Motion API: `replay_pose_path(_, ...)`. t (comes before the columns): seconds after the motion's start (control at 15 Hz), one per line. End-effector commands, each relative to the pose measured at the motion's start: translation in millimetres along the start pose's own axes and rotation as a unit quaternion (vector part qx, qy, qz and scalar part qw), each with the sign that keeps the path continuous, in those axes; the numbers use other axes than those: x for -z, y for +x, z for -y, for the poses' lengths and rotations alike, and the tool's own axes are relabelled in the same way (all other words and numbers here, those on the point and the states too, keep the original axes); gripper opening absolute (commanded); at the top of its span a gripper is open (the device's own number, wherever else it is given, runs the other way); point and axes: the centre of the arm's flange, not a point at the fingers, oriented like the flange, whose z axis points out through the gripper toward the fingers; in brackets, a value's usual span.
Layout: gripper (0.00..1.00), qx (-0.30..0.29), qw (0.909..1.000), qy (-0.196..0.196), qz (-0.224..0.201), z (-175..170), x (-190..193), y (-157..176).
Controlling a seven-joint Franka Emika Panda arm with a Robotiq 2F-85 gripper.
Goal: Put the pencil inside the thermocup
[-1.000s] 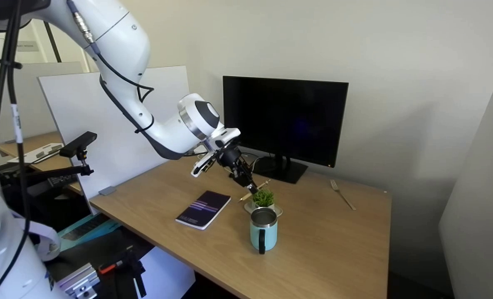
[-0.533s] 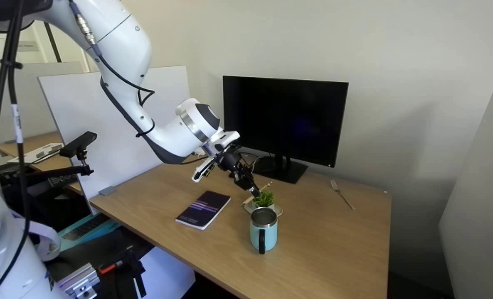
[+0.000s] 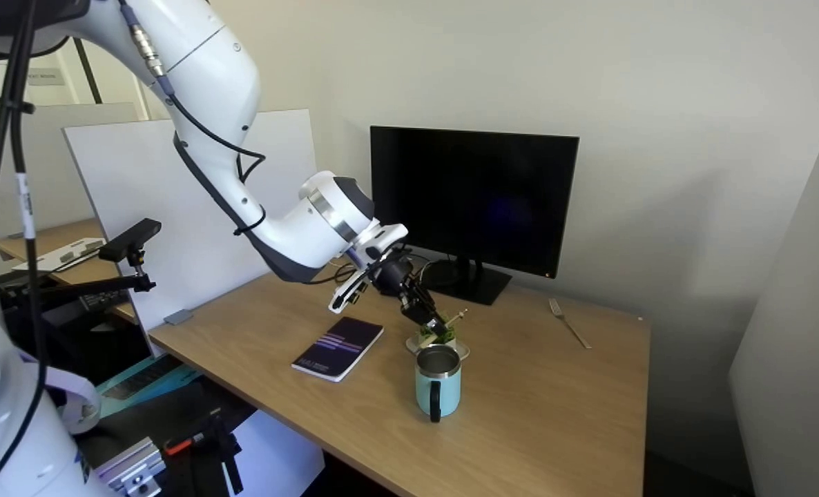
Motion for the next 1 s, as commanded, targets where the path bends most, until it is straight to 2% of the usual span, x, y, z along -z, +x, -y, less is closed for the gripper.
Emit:
replay_pose_path(0.0, 0.03, -0.003, 0.9994, -0.003, -0.033, 7, -15, 5)
replay_pose_path(0.6, 0.03, 0.017, 0.9952, 0.002, -0.097, 60, -29, -19)
replay_pose_path(0.93, 0.03, 0.009, 0.9918, -0.015, -0.126, 68, -30, -33)
